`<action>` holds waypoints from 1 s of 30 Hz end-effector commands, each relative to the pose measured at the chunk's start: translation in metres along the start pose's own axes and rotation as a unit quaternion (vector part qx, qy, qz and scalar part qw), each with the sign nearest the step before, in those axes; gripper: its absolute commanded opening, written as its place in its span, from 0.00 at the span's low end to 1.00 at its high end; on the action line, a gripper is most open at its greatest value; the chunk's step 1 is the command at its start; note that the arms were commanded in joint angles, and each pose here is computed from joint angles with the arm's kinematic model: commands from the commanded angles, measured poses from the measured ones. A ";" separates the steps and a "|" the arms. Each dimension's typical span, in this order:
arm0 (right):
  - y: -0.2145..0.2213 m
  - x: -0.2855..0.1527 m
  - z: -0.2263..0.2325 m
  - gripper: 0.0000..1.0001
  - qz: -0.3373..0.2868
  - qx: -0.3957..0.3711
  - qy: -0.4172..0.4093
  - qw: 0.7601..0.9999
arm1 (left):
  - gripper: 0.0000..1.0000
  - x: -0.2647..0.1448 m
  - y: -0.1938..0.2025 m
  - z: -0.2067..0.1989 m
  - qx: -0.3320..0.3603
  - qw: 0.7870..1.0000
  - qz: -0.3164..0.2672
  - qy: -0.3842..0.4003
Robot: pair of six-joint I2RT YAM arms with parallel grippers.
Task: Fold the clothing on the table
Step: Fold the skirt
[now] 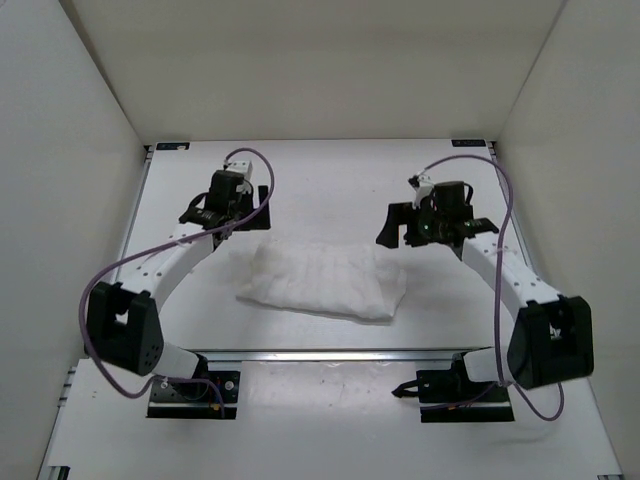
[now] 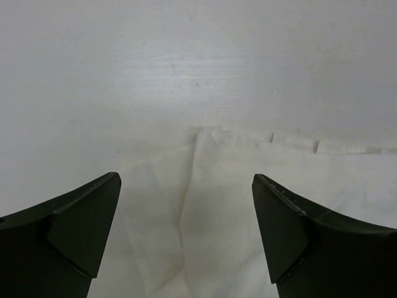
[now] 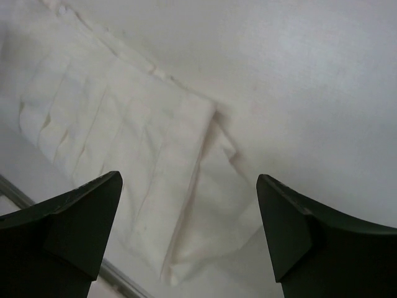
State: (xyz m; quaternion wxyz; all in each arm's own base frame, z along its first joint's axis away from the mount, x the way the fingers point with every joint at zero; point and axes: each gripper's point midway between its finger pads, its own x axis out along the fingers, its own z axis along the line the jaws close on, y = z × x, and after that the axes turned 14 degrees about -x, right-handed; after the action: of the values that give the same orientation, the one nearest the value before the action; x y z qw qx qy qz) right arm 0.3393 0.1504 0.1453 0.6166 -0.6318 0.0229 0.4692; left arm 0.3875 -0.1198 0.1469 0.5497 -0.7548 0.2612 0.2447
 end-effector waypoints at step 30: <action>0.145 0.025 0.022 0.62 0.176 0.107 0.049 0.977 | 0.85 0.018 0.143 0.049 0.028 0.980 0.176 -0.092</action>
State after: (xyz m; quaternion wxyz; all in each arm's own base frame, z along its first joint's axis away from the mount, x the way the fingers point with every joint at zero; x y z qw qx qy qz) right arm 0.2451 0.1479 0.0297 0.5917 -0.5634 0.2048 0.5390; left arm 0.2993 -0.1126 0.0170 0.5359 -0.6585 0.3512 0.3947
